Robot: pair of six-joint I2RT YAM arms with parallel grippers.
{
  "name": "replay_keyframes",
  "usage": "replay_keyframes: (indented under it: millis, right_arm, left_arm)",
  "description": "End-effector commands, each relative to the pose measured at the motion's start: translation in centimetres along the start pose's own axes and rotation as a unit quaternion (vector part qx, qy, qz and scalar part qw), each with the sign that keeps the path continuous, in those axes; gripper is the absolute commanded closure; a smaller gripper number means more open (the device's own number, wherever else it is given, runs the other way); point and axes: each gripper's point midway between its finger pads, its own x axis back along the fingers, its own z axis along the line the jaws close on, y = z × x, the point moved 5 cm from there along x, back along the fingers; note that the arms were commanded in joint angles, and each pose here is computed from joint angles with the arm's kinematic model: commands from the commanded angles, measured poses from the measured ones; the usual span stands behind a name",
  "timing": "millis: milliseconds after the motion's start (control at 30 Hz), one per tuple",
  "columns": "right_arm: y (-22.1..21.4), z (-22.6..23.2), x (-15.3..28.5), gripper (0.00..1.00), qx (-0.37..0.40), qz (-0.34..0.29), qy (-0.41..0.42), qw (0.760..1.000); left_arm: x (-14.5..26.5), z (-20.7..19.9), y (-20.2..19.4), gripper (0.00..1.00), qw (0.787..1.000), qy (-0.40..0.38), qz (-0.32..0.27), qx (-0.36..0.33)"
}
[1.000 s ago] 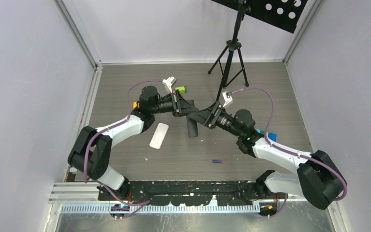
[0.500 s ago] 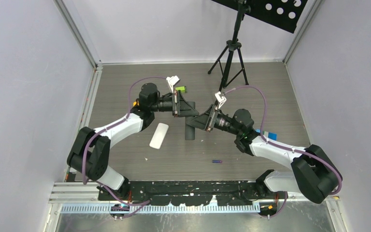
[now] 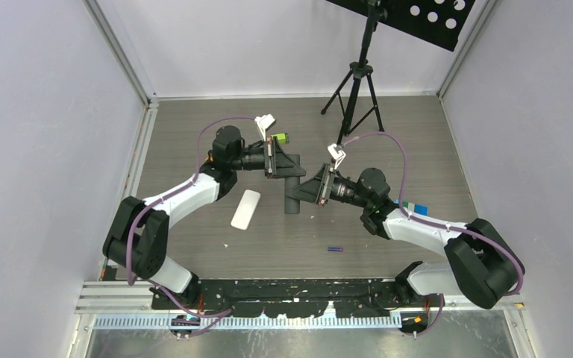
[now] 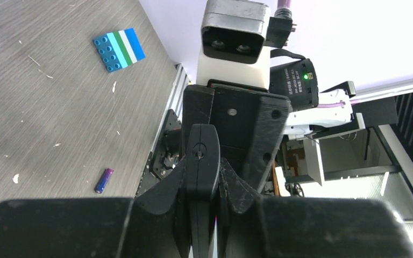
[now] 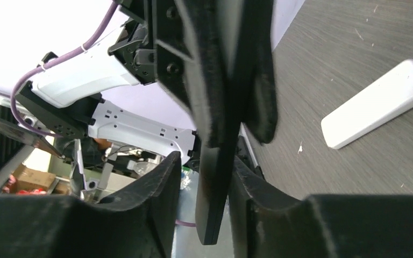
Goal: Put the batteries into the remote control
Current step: Load the battery cover into the remote control, then place the remote control at the center of the board.
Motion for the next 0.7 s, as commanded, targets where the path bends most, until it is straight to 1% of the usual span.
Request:
replay_keyframes:
  millis: [0,33,100,133,167,200,267,367,400,433,467,500,567,633,667]
  right_arm:
    - [0.2,0.9,-0.1,0.67,0.018,-0.005,0.025,1.0]
    - [0.3,0.9,-0.1,0.72,0.019,-0.009,0.024,0.999]
    - [0.6,0.9,-0.2,0.86,0.019,-0.02,0.018,0.999]
    - [0.8,0.8,-0.2,0.92,0.019,-0.028,0.011,0.999]
    - [1.0,0.5,-0.2,0.98,0.019,-0.034,0.001,0.999]
    - [1.1,0.4,-0.2,0.99,0.019,-0.04,-0.007,0.999]
    - [1.4,-0.1,-0.1,0.99,0.024,-0.051,-0.035,0.998]
    - [1.8,-0.6,0.3,1.0,0.034,-0.064,-0.078,0.994]
    - [1.6,-1.5,0.7,1.0,0.03,-0.059,-0.116,0.991]
    - [1.5,-2.4,1.2,1.0,0.028,-0.054,-0.159,0.985]
    - [1.5,-3.3,1.9,1.0,0.034,-0.054,-0.205,0.977]
    - [1.4,-4.4,2.9,1.0,0.04,-0.056,-0.257,0.964]
    - [1.2,-6.5,5.6,1.0,0.046,-0.068,-0.361,0.929]
    - [1.3,-8.4,8.9,1.0,0.05,-0.087,-0.464,0.88]
    - [1.6,-9.1,10.6,1.0,0.052,-0.096,-0.515,0.85]
  left_arm:
    - [0.6,-3.3,1.4,1.0,0.998,-0.034,-0.014,-0.052]
    - [0.6,-3.4,1.4,1.0,0.998,-0.035,-0.015,-0.052]
    - [0.6,-3.5,1.4,1.0,0.998,-0.036,-0.016,-0.054]
    - [0.6,-3.5,1.3,0.97,0.998,-0.036,-0.017,-0.055]
    - [0.7,-3.5,1.3,0.92,0.998,-0.034,-0.02,-0.056]
    - [0.8,-3.5,1.3,0.86,0.998,-0.031,-0.023,-0.058]
    - [1.1,-3.3,1.4,0.7,0.997,-0.015,-0.03,-0.062]
    - [2.0,-2.2,1.6,0.39,0.996,0.034,-0.048,-0.073]
    - [2.5,-1.6,1.7,0.21,0.994,0.063,-0.056,-0.074]
    - [3.4,-0.8,2.0,0.05,0.99,0.097,-0.066,-0.072]
    - [4.5,0.0,2.3,0.01,0.986,0.13,-0.079,-0.069]
    - [5.9,0.7,2.7,0.01,0.979,0.167,-0.096,-0.065]
    - [8.9,2.1,3.1,0.0,0.96,0.242,-0.129,-0.057]
    - [11.6,3.2,3.0,0.0,0.934,0.317,-0.153,-0.061]
    - [13.0,4.0,2.7,0.0,0.912,0.373,-0.159,-0.068]
